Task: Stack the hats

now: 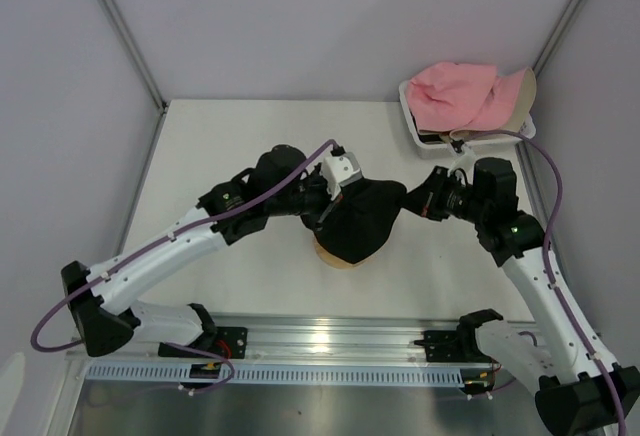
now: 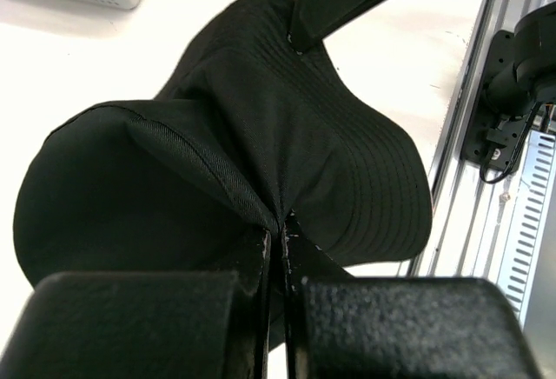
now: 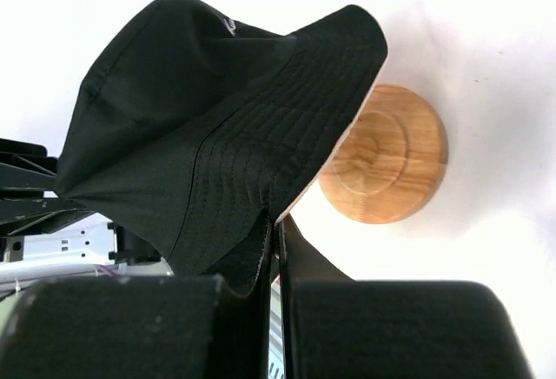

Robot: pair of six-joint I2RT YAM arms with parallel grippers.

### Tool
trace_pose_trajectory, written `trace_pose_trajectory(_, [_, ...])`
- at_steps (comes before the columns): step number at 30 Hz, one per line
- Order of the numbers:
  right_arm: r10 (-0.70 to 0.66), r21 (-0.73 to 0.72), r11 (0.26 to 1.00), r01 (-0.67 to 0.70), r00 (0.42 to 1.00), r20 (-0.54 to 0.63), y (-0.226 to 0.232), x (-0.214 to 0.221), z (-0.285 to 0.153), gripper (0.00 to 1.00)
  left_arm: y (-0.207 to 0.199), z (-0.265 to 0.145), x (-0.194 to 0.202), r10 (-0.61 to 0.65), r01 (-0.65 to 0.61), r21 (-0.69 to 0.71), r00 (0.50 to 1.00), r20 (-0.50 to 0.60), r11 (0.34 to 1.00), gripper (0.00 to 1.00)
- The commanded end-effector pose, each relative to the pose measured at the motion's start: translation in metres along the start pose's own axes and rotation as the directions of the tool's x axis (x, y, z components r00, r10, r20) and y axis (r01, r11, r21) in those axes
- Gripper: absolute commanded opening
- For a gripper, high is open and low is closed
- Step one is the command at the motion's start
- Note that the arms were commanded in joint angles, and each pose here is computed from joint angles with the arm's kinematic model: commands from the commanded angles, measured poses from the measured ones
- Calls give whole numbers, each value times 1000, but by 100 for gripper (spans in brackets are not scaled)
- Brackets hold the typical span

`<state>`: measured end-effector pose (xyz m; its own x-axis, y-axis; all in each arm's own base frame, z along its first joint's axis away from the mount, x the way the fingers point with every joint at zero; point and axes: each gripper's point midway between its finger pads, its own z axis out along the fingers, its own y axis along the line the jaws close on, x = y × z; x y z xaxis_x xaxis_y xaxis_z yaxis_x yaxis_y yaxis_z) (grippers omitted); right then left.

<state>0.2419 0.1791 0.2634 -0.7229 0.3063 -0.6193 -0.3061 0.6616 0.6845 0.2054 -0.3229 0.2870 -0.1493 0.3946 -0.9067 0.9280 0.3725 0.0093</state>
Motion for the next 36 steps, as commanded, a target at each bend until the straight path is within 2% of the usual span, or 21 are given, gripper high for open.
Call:
trace_pose_trajectory(1, [22,178,983,-34,997,72,-52,-3,-6,0,0,-22,-54,70,-66,-38,991,113,997,1])
trace_pose_trajectory(8, [81,278,957,-83,997,17,-89,29,-2,0,-18,-8,-65,63,-66,24,992,112,998,1])
trace_pose_trajectory(13, [151,396,908,-136,989,-6,-122,56,-3,0,-37,24,-43,58,-57,87,998,-2,995,1])
trace_pose_trajectory(18, [147,463,877,-131,989,2,-143,67,-6,0,-47,41,-42,73,-68,90,996,-44,994,1])
trace_pose_trajectory(21, [127,506,856,-109,992,-2,-155,67,-4,0,-40,41,-38,30,-28,36,998,-60,999,28])
trace_pose_trajectory(22, [121,505,857,-105,993,2,-156,63,-2,0,-36,40,-37,19,-19,11,999,-48,1000,55])
trace_pose_trajectory(24, [123,492,864,-104,992,-6,-155,60,4,0,-30,20,-50,-25,26,-47,999,22,999,68])
trace_pose_trajectory(26, [126,449,887,-110,992,-6,-151,60,13,0,-9,-7,-65,-75,93,-182,992,104,979,93])
trace_pose_trajectory(27, [131,433,894,-114,991,-10,-150,62,16,0,-4,-18,-69,-116,144,-216,984,137,966,99])
trace_pose_trajectory(28, [126,409,905,-114,992,-2,-148,60,19,0,11,-31,-68,-143,186,-294,977,161,937,99])
trace_pose_trajectory(30, [128,377,919,-115,992,-9,-147,67,25,0,27,-68,-78,-225,310,-334,936,271,890,100])
trace_pose_trajectory(31, [129,367,923,-115,992,-13,-146,69,26,0,34,-71,-61,-266,354,-356,925,272,865,99])
trace_pose_trajectory(32, [125,354,929,-109,992,-24,-145,71,27,0,40,-80,-60,-298,403,-359,901,313,842,100])
trace_pose_trajectory(33, [121,342,934,-104,992,-30,-143,73,29,0,55,-105,-60,-367,518,-362,835,410,775,100])
trace_pose_trajectory(34, [122,329,939,-103,992,-36,-140,73,30,0,64,-99,-27,-426,565,-389,817,390,728,99])
trace_pose_trajectory(35, [121,319,942,-101,992,-44,-137,74,30,7,68,-103,-19,-504,658,-363,746,436,660,99])
trace_pose_trajectory(36, [120,304,947,-102,992,-41,-130,69,30,16,84,-121,-10,-526,717,-372,691,497,590,99])
